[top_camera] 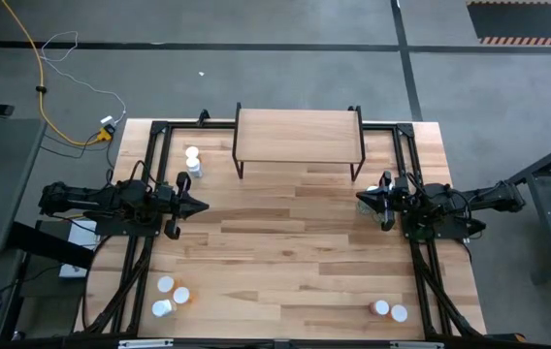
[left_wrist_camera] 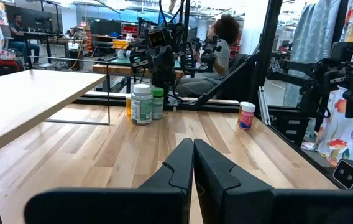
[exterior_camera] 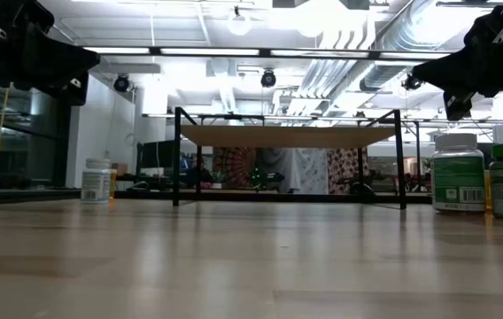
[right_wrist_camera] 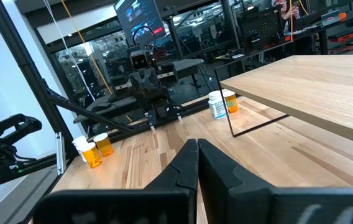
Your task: Pick and place medicine bottles onto shelf by color
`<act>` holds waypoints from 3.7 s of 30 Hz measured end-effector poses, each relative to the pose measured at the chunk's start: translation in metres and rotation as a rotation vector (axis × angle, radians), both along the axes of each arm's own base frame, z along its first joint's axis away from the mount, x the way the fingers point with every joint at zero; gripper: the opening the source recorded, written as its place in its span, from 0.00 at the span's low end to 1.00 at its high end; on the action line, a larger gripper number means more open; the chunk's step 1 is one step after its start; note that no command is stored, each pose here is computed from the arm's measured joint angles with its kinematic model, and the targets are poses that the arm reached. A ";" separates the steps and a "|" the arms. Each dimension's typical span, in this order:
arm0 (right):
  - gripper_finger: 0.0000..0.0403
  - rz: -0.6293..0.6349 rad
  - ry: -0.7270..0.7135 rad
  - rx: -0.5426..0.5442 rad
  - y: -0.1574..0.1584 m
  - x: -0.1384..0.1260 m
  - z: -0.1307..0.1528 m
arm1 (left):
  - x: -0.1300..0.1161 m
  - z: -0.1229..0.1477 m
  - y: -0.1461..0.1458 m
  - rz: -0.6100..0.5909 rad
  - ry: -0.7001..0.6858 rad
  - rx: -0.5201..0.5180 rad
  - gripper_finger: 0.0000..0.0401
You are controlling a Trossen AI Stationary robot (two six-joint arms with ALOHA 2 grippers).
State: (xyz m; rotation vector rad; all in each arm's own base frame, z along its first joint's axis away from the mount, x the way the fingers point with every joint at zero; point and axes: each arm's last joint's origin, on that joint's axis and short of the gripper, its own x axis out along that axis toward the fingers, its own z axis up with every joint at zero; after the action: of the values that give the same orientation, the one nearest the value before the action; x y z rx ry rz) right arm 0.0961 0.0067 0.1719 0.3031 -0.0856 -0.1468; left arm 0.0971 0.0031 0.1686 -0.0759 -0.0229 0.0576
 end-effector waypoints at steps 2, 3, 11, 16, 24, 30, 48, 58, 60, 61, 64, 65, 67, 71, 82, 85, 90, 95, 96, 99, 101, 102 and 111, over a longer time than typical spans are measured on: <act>0.00 0.000 0.000 0.000 0.000 0.000 0.000 | 0.000 0.000 0.000 0.000 0.000 0.000 0.01; 0.00 0.000 0.000 0.000 0.000 0.000 0.000 | 0.000 0.000 0.000 0.000 0.000 0.000 0.01; 0.00 0.000 0.000 0.000 0.000 0.000 0.000 | 0.000 0.000 0.000 0.000 0.000 0.000 0.01; 0.00 0.000 0.000 0.000 0.000 0.000 0.000 | 0.000 0.000 0.000 0.000 0.000 0.000 0.01; 0.00 0.000 0.000 0.000 0.000 0.000 0.000 | 0.000 0.000 0.000 0.000 0.000 0.000 0.01; 0.00 0.000 0.000 0.000 0.000 0.000 0.000 | 0.000 0.000 0.000 0.000 0.000 0.000 0.01; 0.00 0.000 0.000 0.000 0.000 0.000 0.000 | 0.000 0.000 0.000 0.000 0.000 0.000 0.01; 0.00 -0.042 -0.203 0.144 -0.002 -0.003 0.017 | 0.000 0.000 0.000 0.000 0.000 0.000 0.01; 0.00 0.033 -0.285 0.132 0.000 -0.004 0.026 | 0.000 0.000 0.000 0.000 0.000 0.000 0.01; 0.00 0.078 -0.326 0.129 0.001 -0.005 0.030 | 0.000 0.000 0.000 0.000 0.000 0.000 0.01; 0.01 0.105 -0.336 0.128 0.001 -0.006 0.050 | 0.000 0.000 0.000 0.000 0.000 0.000 0.01; 0.02 0.079 -0.308 0.128 0.001 -0.006 0.057 | 0.000 0.000 0.000 0.000 0.000 0.000 0.01; 0.05 0.011 -0.176 0.121 -0.001 -0.002 0.068 | 0.000 0.000 0.000 0.000 0.000 0.000 0.01; 0.20 -0.119 0.159 0.127 -0.003 0.003 0.088 | 0.000 0.000 0.000 0.000 0.000 0.000 0.01; 0.67 -0.401 0.907 0.336 -0.002 0.008 0.131 | 0.000 0.000 0.000 0.000 0.000 0.000 0.01; 0.71 -0.442 0.978 0.372 0.000 0.017 0.136 | 0.000 0.000 0.000 0.000 0.000 0.000 0.01; 0.71 -0.463 1.062 0.436 0.002 0.031 0.131 | 0.000 0.000 0.000 0.000 0.000 0.000 0.01; 0.71 -0.507 1.162 0.450 -0.006 0.040 0.118 | 0.000 0.000 0.000 0.000 0.000 0.000 0.01; 0.71 -0.512 1.177 0.455 -0.008 0.042 0.116 | 0.000 0.000 0.000 0.000 0.000 0.000 0.01; 0.71 -0.515 1.223 0.486 -0.014 0.048 0.112 | 0.000 0.000 0.000 0.000 0.000 0.000 0.01; 0.71 -0.514 1.255 0.525 -0.018 0.052 0.109 | 0.000 0.000 0.000 0.000 0.000 0.000 0.01; 0.71 -0.524 1.267 0.543 -0.021 0.054 0.108 | 0.000 0.000 0.000 0.000 0.000 0.000 0.01; 0.71 -0.534 1.388 0.658 -0.039 0.070 0.092 | 0.000 0.000 0.000 0.000 0.000 0.000 0.01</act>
State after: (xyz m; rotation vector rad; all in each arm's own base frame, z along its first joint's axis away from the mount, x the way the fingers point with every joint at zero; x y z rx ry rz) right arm 0.1664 -0.0326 0.2635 0.7701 1.2919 -0.8912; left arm 0.0971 0.0031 0.1686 -0.0759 -0.0226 0.0577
